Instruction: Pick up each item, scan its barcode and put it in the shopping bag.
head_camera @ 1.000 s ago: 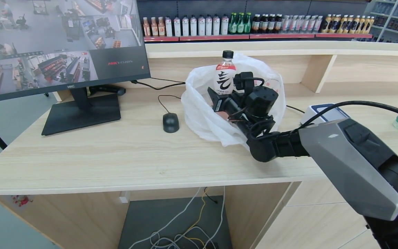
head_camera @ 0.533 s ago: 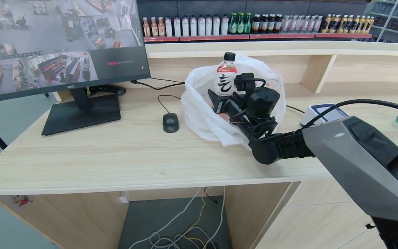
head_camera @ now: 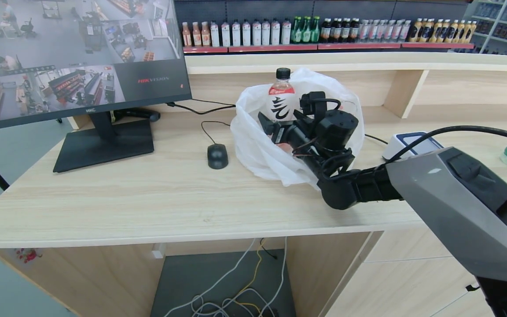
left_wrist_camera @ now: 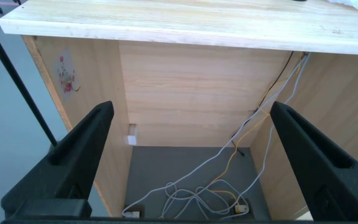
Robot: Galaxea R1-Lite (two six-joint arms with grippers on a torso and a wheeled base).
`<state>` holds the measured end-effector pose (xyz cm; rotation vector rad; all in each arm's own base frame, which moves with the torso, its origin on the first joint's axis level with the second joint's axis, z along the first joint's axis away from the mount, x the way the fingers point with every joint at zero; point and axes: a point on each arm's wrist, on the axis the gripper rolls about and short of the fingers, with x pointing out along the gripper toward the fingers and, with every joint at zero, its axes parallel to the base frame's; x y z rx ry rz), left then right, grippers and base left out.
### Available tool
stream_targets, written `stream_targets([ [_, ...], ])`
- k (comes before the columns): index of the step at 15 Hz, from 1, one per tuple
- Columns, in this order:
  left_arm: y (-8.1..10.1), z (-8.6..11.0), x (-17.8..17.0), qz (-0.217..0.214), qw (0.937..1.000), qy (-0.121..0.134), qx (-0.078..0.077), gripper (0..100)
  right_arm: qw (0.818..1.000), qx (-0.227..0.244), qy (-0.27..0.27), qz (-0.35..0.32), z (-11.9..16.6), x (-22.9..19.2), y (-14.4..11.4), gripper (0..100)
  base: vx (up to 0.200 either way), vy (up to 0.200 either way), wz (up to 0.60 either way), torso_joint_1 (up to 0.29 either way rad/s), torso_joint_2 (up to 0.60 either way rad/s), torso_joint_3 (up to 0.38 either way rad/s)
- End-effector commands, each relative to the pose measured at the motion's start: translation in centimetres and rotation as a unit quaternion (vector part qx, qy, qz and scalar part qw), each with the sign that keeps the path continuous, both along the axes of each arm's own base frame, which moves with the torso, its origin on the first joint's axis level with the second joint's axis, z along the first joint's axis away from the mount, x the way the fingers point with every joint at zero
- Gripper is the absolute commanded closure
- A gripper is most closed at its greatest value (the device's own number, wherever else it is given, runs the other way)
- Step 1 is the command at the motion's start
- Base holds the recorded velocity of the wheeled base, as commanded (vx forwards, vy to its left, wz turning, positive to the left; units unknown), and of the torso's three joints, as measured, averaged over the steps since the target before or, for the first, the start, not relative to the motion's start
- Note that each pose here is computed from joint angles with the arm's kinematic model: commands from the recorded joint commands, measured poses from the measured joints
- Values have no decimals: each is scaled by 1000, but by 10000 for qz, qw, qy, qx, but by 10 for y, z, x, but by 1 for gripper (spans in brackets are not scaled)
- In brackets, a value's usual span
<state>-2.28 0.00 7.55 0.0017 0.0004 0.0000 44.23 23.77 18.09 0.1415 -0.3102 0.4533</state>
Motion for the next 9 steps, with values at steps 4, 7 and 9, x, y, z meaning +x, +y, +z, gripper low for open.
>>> stream_targets([
  [4, 0, 0, 0, 0, 10000, -2, -1, 0, 10000, 15, -51, -1, 7, -6, -2, 0, 0, 0, 0, 0, 0, 0],
  [7, 0, 0, 0, 0, 10000, -2, -1, 0, 10000, 10, -63, 19, 17, -19, -8, 0, 0, 0, 0, 0, 0, 0],
  [9, 0, 0, 0, 0, 10000, -2, -1, 0, 9999, 32, -103, 50, 21, -33, -12, 0, 0, 0, 0, 0, 0, 0],
])
